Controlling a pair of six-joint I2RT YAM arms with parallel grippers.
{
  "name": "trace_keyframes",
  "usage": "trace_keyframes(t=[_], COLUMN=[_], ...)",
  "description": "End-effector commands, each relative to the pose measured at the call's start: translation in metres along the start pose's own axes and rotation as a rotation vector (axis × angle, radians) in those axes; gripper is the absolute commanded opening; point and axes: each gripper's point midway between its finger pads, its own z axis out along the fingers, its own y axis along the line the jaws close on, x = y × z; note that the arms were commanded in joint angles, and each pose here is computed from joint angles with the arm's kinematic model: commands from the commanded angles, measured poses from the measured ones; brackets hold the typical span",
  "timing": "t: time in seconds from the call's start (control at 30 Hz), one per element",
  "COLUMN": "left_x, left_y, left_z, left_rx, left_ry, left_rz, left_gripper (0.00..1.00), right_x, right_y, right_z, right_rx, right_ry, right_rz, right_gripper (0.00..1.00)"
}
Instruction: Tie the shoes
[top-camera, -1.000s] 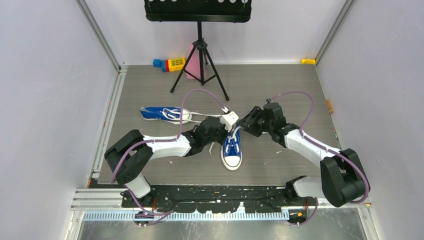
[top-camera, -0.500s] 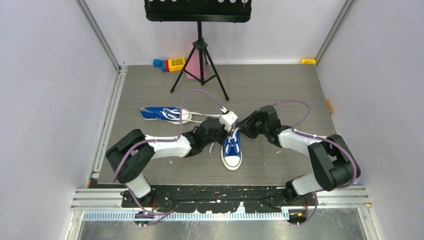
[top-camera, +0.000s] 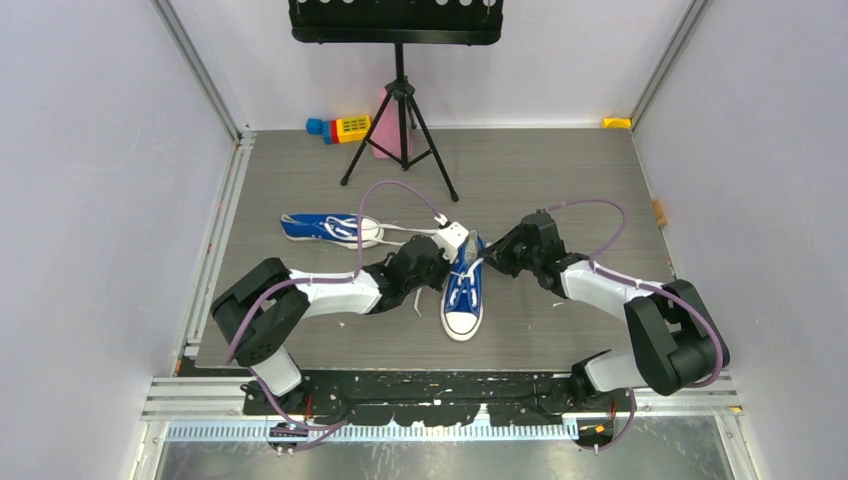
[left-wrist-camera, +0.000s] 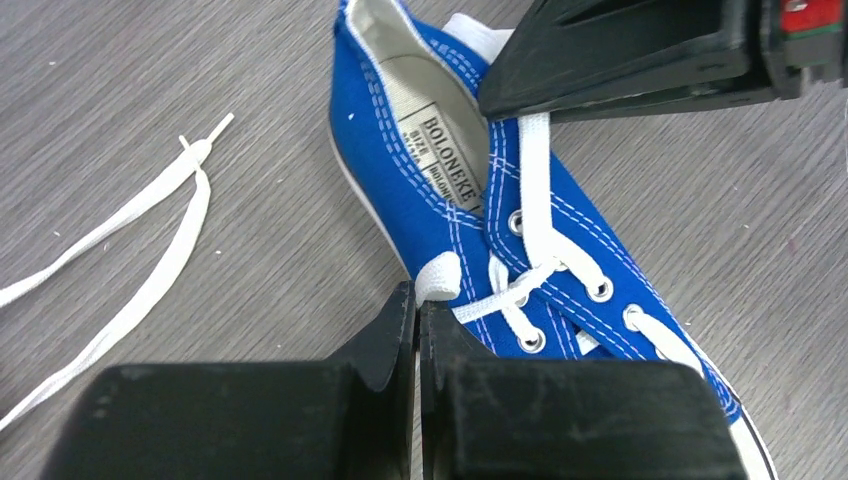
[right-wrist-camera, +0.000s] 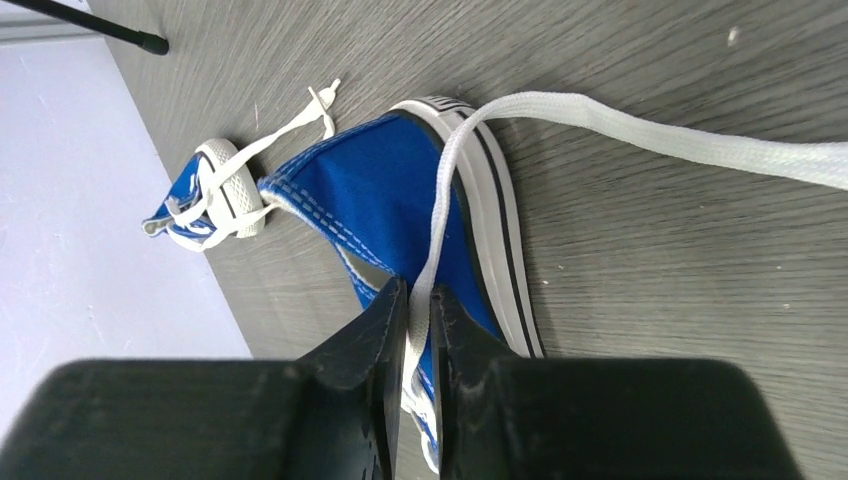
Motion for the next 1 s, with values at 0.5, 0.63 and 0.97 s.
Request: trace_keyframes(t=[0.5, 0.63, 0.97], left_x=[-0.014, -0.013, -0.014], left_y=[0.005, 0.006, 0.005], left_z=[-0.003, -0.002, -0.001], left_rx=[-0.020, -0.024, -0.017], left_ry=[-0.050, -0.046, -0.042], left_rz=[-0.055, -0.056, -0.042], left_gripper=[0.00, 0.00, 0.00], right_x=[-0.003, -0.005, -0.003], right_y=[0.023, 0.026, 0.030], right_z=[-0.015, -0.019, -0.025], right_rx=[-0.094, -0.096, -0.103], right_ry=[-0.017, -0.026, -0.008], right_rz=[-0.093, -0.105, -0.133], right_gripper=[0.08, 0.14, 0.00])
